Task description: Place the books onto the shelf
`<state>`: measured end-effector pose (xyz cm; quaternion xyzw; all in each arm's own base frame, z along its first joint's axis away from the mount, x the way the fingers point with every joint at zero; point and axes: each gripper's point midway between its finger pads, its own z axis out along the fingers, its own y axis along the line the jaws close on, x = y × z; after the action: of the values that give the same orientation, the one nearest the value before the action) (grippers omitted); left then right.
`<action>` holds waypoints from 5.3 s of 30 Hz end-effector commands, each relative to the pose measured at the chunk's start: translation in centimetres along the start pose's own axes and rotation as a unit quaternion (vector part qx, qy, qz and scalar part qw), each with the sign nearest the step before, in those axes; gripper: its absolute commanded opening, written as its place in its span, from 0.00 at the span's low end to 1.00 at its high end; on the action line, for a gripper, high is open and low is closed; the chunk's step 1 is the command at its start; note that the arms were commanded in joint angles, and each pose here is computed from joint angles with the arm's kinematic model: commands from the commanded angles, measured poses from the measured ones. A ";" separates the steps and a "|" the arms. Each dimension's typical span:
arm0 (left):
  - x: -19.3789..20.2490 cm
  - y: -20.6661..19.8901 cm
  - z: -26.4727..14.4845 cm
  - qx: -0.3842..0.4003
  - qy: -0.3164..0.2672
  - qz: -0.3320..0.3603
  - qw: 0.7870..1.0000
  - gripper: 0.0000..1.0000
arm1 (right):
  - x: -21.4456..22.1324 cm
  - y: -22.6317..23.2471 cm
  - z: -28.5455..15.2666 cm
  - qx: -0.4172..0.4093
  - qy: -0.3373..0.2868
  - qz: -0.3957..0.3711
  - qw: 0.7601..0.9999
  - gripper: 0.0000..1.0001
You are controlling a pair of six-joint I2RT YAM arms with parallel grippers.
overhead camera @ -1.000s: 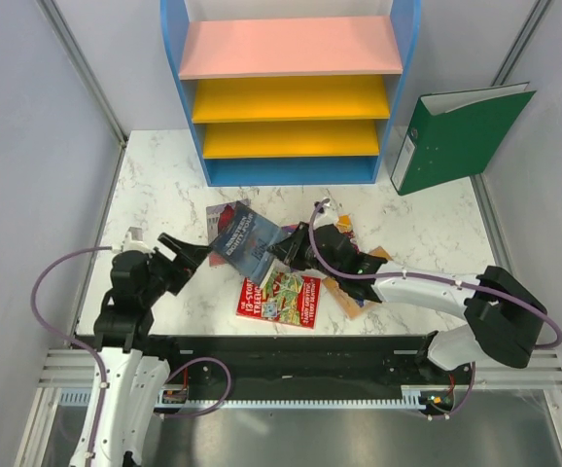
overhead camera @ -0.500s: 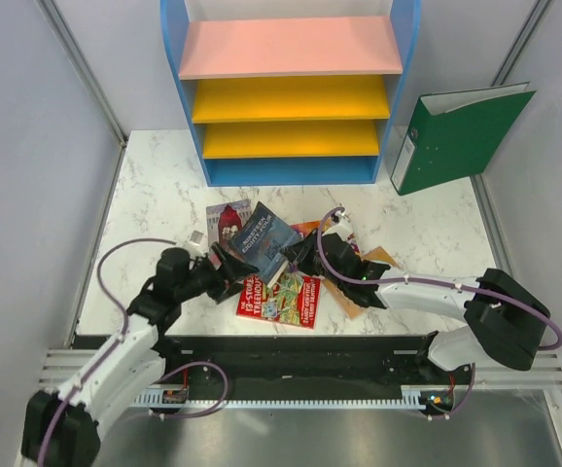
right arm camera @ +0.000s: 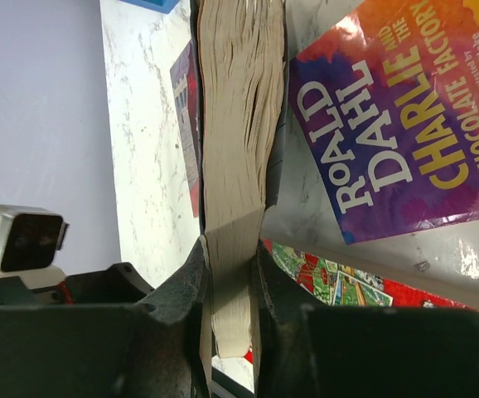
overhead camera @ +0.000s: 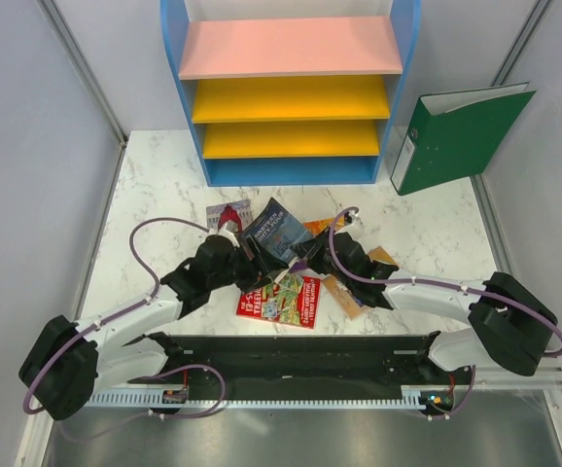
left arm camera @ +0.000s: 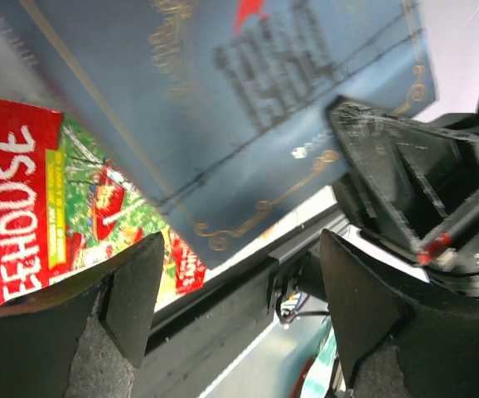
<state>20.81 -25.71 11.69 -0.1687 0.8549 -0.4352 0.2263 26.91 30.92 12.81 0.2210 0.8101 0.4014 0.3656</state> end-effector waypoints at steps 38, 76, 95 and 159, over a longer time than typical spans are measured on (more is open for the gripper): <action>-3.0 -1.2 2.6 0.014 -0.104 -0.014 0.994 0.74 | 4.4 -3.4 -5.3 -0.057 0.108 0.159 0.980 0.00; -4.0 -1.1 2.0 -0.001 0.034 0.121 0.992 0.02 | 4.1 -9.2 -5.8 -0.039 0.099 0.114 0.988 0.70; -0.5 -0.2 3.0 0.036 0.155 0.145 0.977 0.16 | 1.3 -10.9 -4.1 0.004 0.023 0.025 0.999 0.66; -3.6 -3.7 6.6 -0.086 0.073 0.141 0.984 0.42 | 0.5 -7.0 -3.1 -0.063 -0.007 0.116 0.991 0.00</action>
<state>23.62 -27.03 8.87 -0.0569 0.9411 -0.2948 0.1552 24.73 23.42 5.58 0.3204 0.7624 0.4350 0.3561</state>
